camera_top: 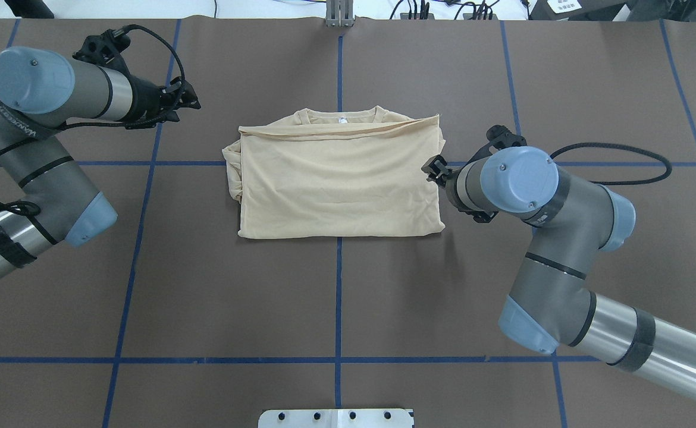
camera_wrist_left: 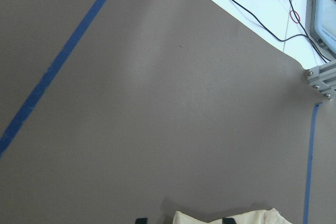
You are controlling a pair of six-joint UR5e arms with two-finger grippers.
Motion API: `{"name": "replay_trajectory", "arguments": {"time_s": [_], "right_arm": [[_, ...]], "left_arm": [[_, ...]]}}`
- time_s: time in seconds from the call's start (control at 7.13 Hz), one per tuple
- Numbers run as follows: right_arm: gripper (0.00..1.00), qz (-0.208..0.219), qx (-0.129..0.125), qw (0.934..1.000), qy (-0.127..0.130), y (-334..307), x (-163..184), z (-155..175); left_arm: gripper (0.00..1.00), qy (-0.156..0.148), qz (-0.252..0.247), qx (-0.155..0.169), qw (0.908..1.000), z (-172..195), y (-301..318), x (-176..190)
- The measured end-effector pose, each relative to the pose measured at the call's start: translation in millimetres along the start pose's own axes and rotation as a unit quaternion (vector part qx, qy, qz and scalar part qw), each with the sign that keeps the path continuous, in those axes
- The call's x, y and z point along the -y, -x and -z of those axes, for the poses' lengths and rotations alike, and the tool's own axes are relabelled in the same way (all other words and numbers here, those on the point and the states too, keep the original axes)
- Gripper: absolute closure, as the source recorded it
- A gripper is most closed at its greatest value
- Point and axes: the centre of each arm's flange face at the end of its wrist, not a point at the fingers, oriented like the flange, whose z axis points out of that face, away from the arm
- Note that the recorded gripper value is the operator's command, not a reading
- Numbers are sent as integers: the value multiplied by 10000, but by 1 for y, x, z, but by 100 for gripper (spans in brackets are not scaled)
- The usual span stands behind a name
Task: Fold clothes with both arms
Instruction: 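Move the right gripper down to the folded shirt's side edge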
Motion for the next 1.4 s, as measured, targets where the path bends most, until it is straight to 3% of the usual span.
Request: {"name": "replay_trajectory", "arguments": {"time_s": [0.42, 0.7, 0.84, 0.98, 1.4], "right_arm": [[16, 4, -77, 10000, -17, -16, -23, -10], [32, 62, -145, 9999, 26, -24, -34, -15], [56, 78, -174, 9998, 35, -28, -37, -17], [100, 83, -197, 9998, 33, -29, -38, -19], [100, 86, -225, 9997, 43, -31, -38, -21]], "left_arm": [[34, -1, -84, 29, 10000, 1, 6, -3], [34, -4, -82, 34, 10000, 1, 6, -3], [34, -5, -79, 37, 10000, 1, 6, -3], [34, -4, -78, 40, 10000, 0, 6, -3], [34, -5, -79, 38, 10000, 0, 6, -3]]}}
